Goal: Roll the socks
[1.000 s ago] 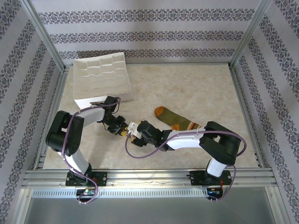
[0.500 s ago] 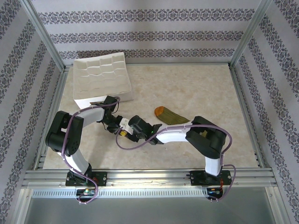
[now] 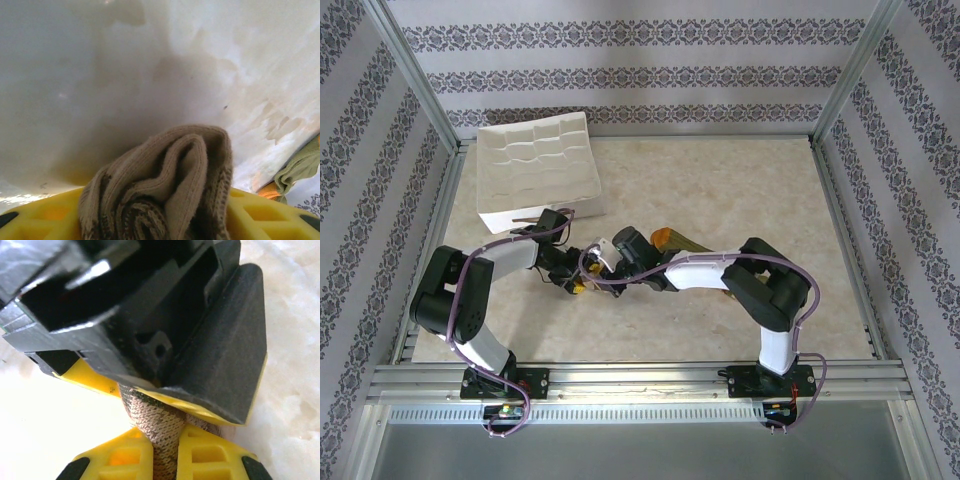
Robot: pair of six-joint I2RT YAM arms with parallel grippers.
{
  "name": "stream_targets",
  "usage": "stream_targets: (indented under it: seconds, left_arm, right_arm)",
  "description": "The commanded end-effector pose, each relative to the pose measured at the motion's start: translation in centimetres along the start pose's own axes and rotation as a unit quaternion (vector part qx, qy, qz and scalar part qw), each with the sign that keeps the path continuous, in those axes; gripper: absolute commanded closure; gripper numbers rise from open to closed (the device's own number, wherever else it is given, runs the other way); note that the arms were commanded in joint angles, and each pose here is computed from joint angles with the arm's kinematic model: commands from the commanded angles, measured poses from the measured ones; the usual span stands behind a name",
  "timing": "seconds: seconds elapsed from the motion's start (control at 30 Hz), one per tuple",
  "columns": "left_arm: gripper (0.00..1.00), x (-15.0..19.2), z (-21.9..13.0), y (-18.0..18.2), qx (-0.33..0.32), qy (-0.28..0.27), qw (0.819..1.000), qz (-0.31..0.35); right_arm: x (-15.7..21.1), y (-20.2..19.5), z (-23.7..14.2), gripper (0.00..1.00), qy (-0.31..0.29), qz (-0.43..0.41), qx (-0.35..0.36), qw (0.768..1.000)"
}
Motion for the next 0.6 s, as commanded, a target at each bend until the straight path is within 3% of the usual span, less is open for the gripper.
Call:
stream_targets:
  seconds: [0.0,0.27,0.4,0.43,0.47,0.5,0.57]
  left_arm:
    - [0.44,-0.3,1.3,-0.2,0.030,0.008,0.999,0.028]
    - [0.59,-0.1,1.9,1.5,-0.005,0.011,1.000,0.024]
    - [0.59,0.3,1.5,2.4,-0.022,0.003,1.000,0.020]
    - [0.63,0.4,1.6,2.6,-0.022,0.004,1.000,0.018]
    - [0.74,0.5,1.7,2.8,-0.025,0.006,1.000,0.013]
    - [0.86,0.5,1.8,3.0,-0.026,0.010,1.000,0.007]
    - [0.98,0.7,1.8,3.3,-0.032,0.017,0.999,-0.010]
  right_arm:
    - [3.9,-0.5,1.2,0.91,0.087,0.085,-0.054,0.991]
    - [3.9,-2.0,1.8,0.92,0.101,0.163,-0.112,0.975]
    - [4.0,-1.9,2.0,0.92,0.112,0.174,-0.129,0.970]
    - [4.1,-1.9,2.0,0.90,0.114,0.176,-0.129,0.969]
    - [4.1,-1.9,2.0,0.88,0.114,0.175,-0.131,0.969]
    - [4.0,-1.8,1.8,0.83,0.110,0.167,-0.126,0.972]
    - [3.7,-1.7,0.7,0.70,0.083,0.137,-0.093,0.983]
Point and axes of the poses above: each hand's point on the last joint's axis, 136 mm out from that joint toward the fingers, its own z axis out along the fingers, its own y axis along the line the jaws close on, x = y × z, the point moved 10 cm from there along -z, back along the fingers, and after that the axes turned 1 degree about z, right-handed, at the moved point
